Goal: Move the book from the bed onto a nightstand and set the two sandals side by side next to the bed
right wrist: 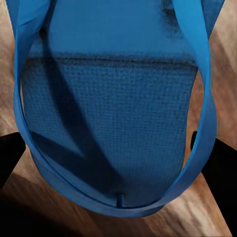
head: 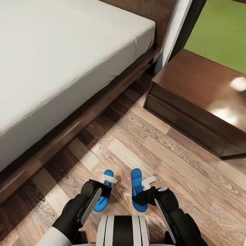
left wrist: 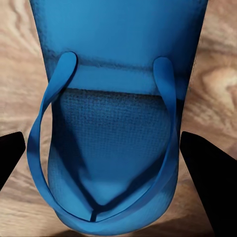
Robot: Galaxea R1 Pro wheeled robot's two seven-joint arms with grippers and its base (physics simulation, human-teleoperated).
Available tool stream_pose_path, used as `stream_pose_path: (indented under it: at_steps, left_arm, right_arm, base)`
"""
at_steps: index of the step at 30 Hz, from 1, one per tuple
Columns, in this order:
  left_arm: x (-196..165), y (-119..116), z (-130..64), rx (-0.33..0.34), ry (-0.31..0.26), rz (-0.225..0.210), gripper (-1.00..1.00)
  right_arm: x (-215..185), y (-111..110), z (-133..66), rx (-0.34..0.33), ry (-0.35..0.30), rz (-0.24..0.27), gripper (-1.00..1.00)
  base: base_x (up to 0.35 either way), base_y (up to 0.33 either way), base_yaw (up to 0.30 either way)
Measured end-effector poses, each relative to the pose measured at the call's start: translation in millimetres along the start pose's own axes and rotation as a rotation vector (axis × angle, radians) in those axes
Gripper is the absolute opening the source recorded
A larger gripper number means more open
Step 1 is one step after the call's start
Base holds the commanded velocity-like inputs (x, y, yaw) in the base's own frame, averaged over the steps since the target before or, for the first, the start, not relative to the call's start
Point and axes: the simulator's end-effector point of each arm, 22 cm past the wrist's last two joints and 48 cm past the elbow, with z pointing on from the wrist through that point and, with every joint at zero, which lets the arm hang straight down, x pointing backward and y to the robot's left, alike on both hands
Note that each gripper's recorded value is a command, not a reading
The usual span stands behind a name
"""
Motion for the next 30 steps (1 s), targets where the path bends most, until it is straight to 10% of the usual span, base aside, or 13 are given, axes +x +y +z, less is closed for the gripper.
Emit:
stream_pose_path:
  at_steps: [30]
  left_arm:
    - [12.8, -7.3, 14.4, 0.015, 0.036, 0.004, -1.0]
  right_arm:
    - [13.7, 7.1, 14.0, -0.015, 0.039, -0.011, -1.0]
  base:
    - [0.0, 0.0, 0.137]
